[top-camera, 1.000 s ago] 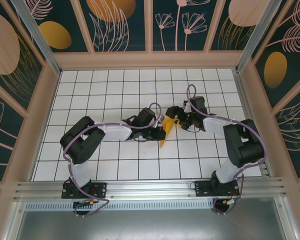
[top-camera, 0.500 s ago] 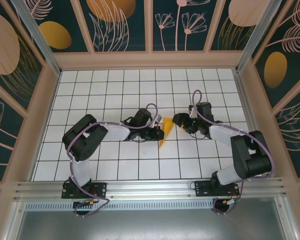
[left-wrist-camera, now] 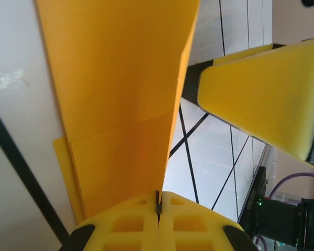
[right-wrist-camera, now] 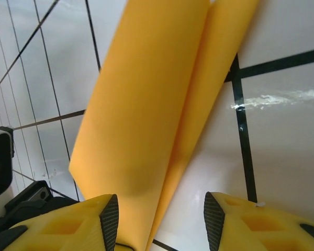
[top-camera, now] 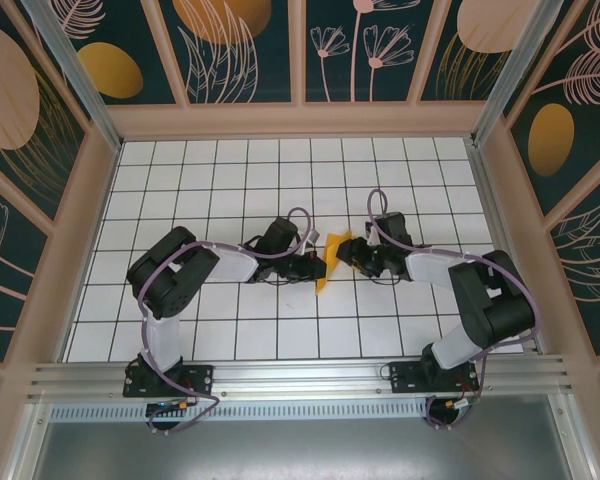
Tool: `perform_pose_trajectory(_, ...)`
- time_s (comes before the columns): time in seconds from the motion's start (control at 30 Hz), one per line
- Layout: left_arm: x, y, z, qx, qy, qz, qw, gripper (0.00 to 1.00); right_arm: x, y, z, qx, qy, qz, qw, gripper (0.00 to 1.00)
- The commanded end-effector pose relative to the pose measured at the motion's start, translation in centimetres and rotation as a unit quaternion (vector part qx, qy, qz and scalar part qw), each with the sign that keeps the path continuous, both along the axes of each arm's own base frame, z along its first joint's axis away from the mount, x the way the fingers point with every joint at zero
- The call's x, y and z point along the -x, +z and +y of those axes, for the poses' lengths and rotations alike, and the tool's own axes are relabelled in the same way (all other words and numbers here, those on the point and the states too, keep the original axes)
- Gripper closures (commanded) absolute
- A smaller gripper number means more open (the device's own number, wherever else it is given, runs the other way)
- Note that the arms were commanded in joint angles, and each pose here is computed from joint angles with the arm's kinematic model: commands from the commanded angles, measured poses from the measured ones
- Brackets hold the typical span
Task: Fold a paper plane with a square sheet of paper (fold left side to right side)
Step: Fold the wing for the fifth time at the center of the table.
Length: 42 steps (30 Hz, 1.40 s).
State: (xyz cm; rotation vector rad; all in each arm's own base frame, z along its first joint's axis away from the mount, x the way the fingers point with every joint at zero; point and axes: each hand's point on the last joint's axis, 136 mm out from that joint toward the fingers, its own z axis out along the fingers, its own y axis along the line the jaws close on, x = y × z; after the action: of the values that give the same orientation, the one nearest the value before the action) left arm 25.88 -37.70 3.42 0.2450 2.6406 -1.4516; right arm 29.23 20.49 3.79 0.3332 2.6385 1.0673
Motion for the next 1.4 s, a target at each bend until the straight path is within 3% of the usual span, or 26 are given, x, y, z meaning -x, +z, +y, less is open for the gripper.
perform_pose_trajectory(0.0,-0.1,-0.3,0.0,0.012,0.002,0.011,1.0,1.0,-0.8,0.0,0.5,-0.002,-0.006,-0.004,1.0,0.5)
perform_pose_trajectory(0.93,-0.7,0.1,-0.2,0.036,0.014,0.025,0.999,1.0,-2.0,-2.0,1.8,0.015,-0.002,0.029,0.999,0.5)
perform_pose_trajectory(1.37,-1.7,1.4,0.5,0.023,0.022,0.005,0.999,0.75,-1.2,-3.8,1.3,0.034,-0.002,0.061,0.998,0.53)
